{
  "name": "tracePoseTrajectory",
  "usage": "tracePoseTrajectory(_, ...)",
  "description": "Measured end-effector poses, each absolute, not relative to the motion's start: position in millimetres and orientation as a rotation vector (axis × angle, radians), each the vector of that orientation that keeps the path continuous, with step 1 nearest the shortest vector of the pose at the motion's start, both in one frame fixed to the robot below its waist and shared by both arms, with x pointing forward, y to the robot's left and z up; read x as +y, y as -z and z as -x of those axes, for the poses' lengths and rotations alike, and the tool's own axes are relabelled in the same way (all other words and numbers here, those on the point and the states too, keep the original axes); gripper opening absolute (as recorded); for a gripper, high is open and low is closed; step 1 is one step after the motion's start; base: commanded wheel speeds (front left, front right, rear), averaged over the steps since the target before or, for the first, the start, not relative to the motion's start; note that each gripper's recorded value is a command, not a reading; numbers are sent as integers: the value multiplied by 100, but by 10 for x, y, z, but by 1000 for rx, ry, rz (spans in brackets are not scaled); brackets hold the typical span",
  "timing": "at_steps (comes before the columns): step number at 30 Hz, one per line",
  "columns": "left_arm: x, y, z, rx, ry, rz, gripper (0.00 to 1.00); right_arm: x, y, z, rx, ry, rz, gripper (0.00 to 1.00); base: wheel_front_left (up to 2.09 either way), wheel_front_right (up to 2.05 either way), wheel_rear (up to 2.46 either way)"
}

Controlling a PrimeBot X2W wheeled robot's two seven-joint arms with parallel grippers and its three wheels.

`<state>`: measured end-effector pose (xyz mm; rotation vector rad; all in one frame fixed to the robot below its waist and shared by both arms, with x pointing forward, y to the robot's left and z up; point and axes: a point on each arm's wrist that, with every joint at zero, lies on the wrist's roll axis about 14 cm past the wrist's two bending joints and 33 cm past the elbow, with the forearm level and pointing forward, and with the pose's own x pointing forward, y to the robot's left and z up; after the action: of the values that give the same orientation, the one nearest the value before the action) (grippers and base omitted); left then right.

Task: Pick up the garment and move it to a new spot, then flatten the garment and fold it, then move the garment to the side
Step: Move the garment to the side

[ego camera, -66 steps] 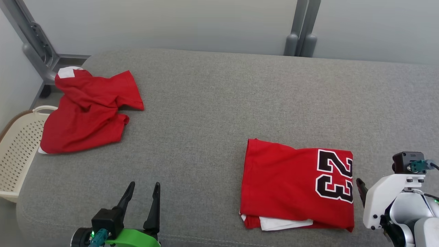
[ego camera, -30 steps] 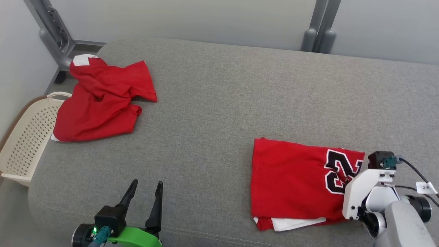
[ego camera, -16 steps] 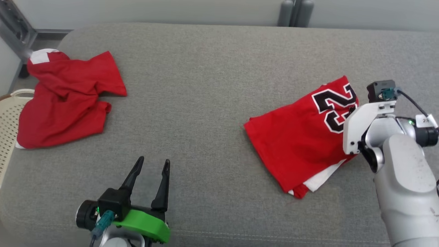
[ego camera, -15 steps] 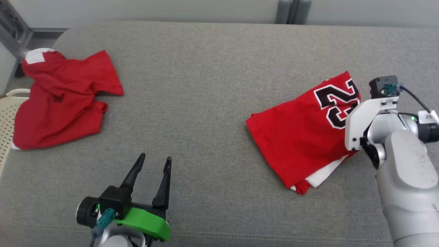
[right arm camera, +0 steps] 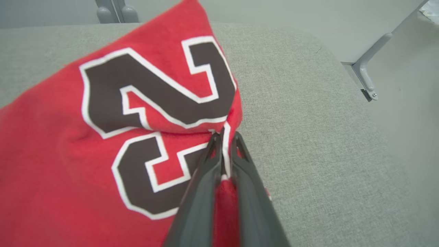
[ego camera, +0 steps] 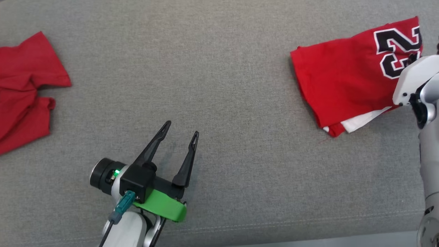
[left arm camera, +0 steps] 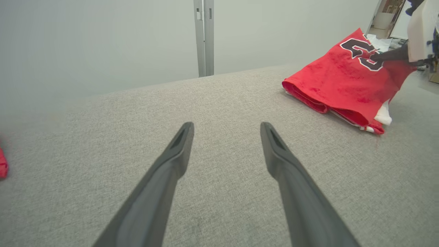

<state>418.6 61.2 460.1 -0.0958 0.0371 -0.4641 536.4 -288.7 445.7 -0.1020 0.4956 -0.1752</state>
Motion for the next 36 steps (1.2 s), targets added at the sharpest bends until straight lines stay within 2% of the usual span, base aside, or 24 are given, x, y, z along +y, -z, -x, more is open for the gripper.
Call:
tracePoseTrajectory(12, 158, -4406, -4230, 87, 648, 99, 100, -3714, -4424, -5385, 451, 382, 97, 0, 0, 0, 0)
tracePoseTrajectory(28, 103, -4232, -4249, 138, 712, 91, 100, -4175, -4444, -5575, 481, 442, 346, 0, 0, 0, 0)
tracePoseTrajectory(29, 104, -4230, -4250, 139, 711, 93, 100, -4183, -4431, -5580, 486, 442, 363, 7, 0, 0, 0)
tracePoseTrajectory(30, 106, -4223, -4248, 141, 710, 94, 100, -4186, -4415, -5583, 492, 441, 377, 53, 0, 0, 0)
tracePoseTrajectory(31, 109, -4213, -4244, 144, 709, 95, 100, -4191, -4385, -5576, 502, 441, 390, 53, 0, 0, 0)
tracePoseTrajectory(32, 113, -4201, -4240, 147, 706, 96, 100, -4189, -4342, -5561, 512, 443, 391, 100, 0, 0, 0)
tracePoseTrajectory(36, 127, -4192, -4232, 149, 698, 101, 100, -4139, -4197, -5487, 542, 434, 390, 100, 0, 0, 0)
